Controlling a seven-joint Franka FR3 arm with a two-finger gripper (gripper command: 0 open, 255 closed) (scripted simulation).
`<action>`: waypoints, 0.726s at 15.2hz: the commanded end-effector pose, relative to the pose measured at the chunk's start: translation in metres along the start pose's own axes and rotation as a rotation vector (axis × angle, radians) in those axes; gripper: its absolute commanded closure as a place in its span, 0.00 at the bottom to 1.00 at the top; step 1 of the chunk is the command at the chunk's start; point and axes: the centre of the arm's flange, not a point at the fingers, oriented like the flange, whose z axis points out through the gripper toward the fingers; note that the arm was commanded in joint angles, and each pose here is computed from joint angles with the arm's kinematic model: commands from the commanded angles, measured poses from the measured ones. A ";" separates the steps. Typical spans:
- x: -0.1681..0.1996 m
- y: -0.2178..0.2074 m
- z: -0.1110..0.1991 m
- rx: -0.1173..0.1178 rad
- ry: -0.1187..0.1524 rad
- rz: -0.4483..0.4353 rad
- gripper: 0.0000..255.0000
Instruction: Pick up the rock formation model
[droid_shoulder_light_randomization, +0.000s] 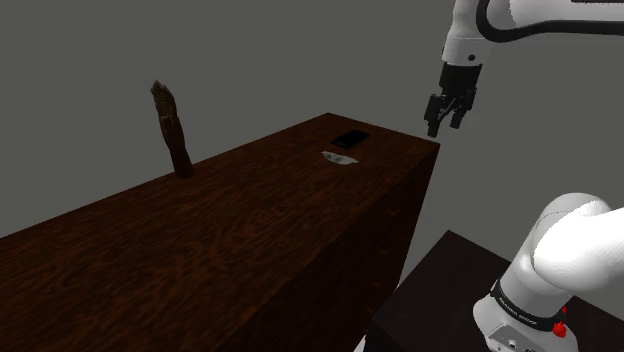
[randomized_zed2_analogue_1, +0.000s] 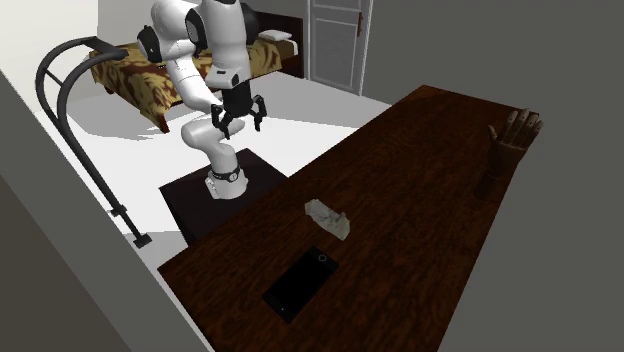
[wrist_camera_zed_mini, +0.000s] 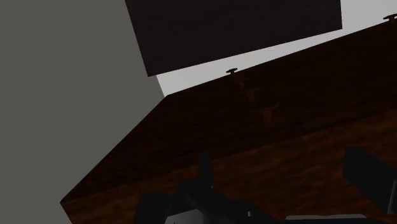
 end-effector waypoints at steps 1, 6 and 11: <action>0.000 0.000 0.000 0.000 0.000 0.000 0.00; 0.068 -0.023 0.020 -0.022 -0.055 -0.048 0.00; 0.135 -0.048 0.044 -0.045 -0.110 -0.096 0.00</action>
